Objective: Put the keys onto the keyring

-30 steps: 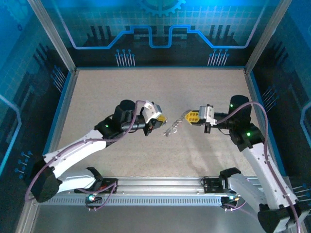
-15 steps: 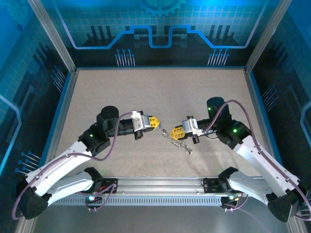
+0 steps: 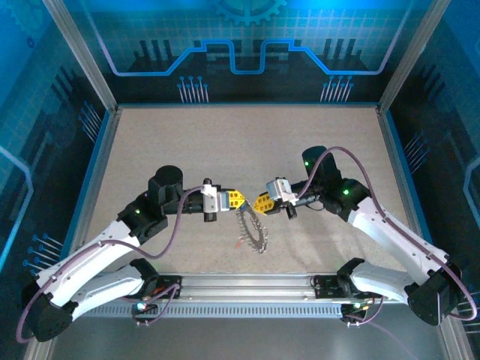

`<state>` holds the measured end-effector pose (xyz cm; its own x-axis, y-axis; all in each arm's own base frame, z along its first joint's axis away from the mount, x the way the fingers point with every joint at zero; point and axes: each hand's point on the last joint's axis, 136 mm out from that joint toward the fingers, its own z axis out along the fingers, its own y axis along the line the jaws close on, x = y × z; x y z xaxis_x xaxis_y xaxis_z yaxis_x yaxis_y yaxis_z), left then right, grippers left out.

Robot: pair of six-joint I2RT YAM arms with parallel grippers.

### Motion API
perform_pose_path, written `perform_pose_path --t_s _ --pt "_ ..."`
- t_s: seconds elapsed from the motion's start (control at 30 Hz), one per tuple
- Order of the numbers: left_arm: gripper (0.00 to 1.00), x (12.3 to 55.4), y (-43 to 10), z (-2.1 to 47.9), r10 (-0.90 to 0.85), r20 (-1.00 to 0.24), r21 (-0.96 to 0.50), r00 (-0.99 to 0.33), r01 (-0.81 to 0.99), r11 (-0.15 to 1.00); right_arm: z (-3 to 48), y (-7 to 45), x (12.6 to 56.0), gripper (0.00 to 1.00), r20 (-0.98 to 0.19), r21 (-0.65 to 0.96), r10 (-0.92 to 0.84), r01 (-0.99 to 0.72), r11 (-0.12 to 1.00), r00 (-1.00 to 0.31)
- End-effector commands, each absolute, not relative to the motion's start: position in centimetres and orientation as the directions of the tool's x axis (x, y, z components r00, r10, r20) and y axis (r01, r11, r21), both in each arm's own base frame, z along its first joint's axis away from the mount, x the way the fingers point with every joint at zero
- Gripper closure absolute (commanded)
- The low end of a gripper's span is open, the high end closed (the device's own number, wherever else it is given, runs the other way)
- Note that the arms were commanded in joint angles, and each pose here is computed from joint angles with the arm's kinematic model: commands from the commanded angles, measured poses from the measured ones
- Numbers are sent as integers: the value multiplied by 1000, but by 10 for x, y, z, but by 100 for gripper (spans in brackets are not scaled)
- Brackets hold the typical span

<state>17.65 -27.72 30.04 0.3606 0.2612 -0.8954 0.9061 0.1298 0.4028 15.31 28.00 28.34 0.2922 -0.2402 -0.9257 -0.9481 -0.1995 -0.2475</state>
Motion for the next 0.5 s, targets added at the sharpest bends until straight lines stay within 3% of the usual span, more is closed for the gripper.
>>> perform_pose_path --t_s 0.0,0.3,0.47 --pt "100 162 -275 289 273 -873 431 404 901 42 298 284 149 100 -927 -269 -202 -937 -225 315" --pt "100 164 -275 286 296 -873 421 388 906 54 290 290 148 100 -926 -244 -232 -942 -229 296" --pt "100 161 -274 284 292 -877 413 382 910 48 277 297 143 100 -864 -360 -278 -902 -240 419"
